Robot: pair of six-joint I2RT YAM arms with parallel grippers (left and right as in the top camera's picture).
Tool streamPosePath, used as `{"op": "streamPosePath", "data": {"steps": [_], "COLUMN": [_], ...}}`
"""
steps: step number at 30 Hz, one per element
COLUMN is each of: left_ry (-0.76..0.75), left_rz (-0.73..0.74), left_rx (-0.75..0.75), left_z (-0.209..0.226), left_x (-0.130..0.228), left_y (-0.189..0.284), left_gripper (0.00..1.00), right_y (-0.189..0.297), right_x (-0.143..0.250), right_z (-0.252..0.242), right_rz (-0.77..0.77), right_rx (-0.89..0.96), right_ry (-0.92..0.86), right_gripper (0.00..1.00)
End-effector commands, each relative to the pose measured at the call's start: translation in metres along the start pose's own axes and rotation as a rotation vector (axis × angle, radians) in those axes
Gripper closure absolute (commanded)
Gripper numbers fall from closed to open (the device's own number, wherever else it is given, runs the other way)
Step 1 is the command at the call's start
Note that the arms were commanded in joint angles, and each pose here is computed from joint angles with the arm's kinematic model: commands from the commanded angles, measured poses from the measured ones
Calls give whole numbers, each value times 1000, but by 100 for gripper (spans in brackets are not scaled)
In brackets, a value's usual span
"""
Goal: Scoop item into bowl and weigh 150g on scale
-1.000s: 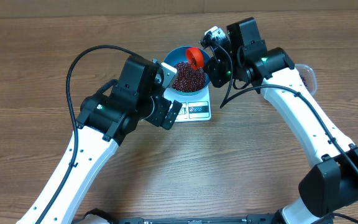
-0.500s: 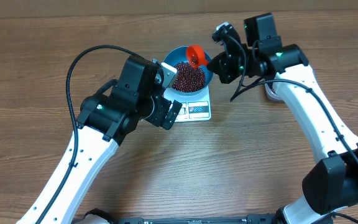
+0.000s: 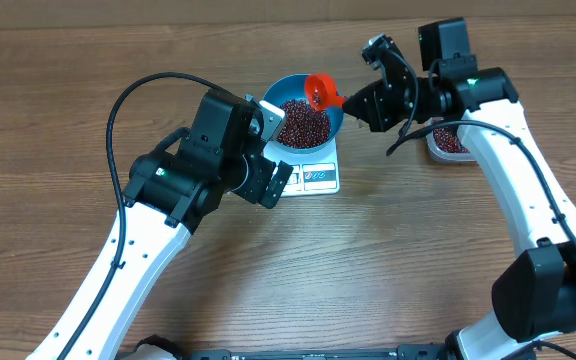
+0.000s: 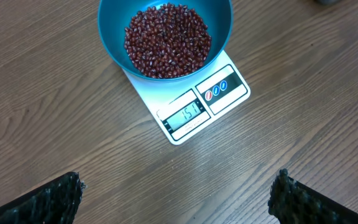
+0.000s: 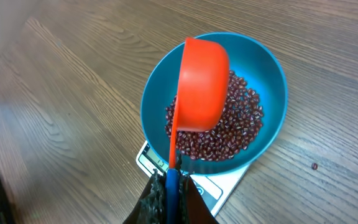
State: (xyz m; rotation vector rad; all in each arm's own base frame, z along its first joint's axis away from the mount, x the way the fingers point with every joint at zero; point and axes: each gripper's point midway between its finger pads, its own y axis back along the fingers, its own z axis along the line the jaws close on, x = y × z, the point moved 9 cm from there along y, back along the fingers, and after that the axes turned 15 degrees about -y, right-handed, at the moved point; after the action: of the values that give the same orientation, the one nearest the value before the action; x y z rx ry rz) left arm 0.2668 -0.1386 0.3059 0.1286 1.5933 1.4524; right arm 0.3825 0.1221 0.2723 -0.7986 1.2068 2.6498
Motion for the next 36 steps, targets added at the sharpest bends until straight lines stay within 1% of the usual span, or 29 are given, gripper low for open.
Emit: {"op": "streamPosePath", "data": {"steps": [1,15,18,24,28,32,36], "left_ry": [13,13,13,13,13,13,13], "left_rz": [2,2,2,2,2,2,2], "left_rx": [2,2,2,2,2,2,2], "left_z": [0,0,0,0,0,0,0], "left_x": [1,1,1,1,1,1,1], "left_y": [-1,-1,-1,-1,-1,-1,-1], "left_gripper": [0,0,0,0,0,0,0], "right_y": [23,28,39,78,107,126,135], "right_x": [-9,-9,-11,-10,-1,14,24], "right_z": [10,9,4,-17,-42,-72,-91], "right_rz": [-56,-64,-91,-158,-188,-174,-166], "right_rx": [-24,-19,-4,54,178,396,623], "right_ry": [19,15,-4,-83,-170,-332,-432], "right_gripper": [96,96,96,96,96,96,96]}}
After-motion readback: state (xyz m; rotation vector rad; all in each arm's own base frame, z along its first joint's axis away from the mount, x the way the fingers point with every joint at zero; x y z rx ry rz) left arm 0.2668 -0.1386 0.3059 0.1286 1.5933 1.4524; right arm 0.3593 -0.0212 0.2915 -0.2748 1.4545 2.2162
